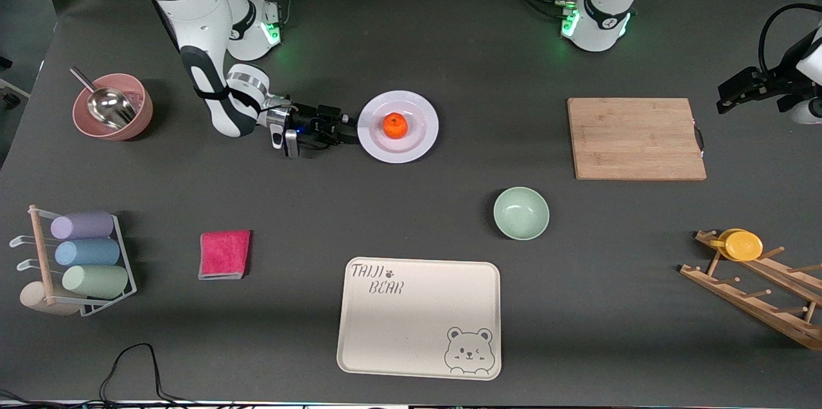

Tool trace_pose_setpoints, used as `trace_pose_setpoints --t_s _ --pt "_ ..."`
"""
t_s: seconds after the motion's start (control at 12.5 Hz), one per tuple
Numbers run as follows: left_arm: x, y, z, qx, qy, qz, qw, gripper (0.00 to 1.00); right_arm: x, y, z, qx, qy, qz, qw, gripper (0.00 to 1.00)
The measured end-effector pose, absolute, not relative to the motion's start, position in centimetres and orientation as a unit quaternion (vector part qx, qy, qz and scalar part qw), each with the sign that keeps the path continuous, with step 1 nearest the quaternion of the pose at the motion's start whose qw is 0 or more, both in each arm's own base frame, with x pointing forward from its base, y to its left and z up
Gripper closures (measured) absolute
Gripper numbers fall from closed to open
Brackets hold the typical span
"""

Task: Place orange and plate with both arms
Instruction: 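Grasp the rim of the white plate with the right gripper, then lift the plate holding the orange with the right gripper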

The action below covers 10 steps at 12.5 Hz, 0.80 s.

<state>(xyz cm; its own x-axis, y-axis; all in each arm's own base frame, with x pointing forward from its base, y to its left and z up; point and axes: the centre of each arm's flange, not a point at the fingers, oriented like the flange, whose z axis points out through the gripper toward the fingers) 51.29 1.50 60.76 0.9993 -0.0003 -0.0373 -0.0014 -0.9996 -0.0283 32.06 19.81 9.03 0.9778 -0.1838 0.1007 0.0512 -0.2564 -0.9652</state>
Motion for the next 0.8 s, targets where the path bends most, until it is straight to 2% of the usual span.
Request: trace_pose_setpoints --t_s 0.32,0.8 --pt "51.3 1.7 60.8 -1.000 -0.002 0.019 0.014 0.00 31.9 20.3 9.0 -0.786 0.045 -0.099 0.609 0.00" --pt "51.4 1.8 60.9 -1.000 -0.002 0.014 0.014 0.00 31.5 21.7 8.7 -0.785 0.046 -0.103 0.609 0.07"
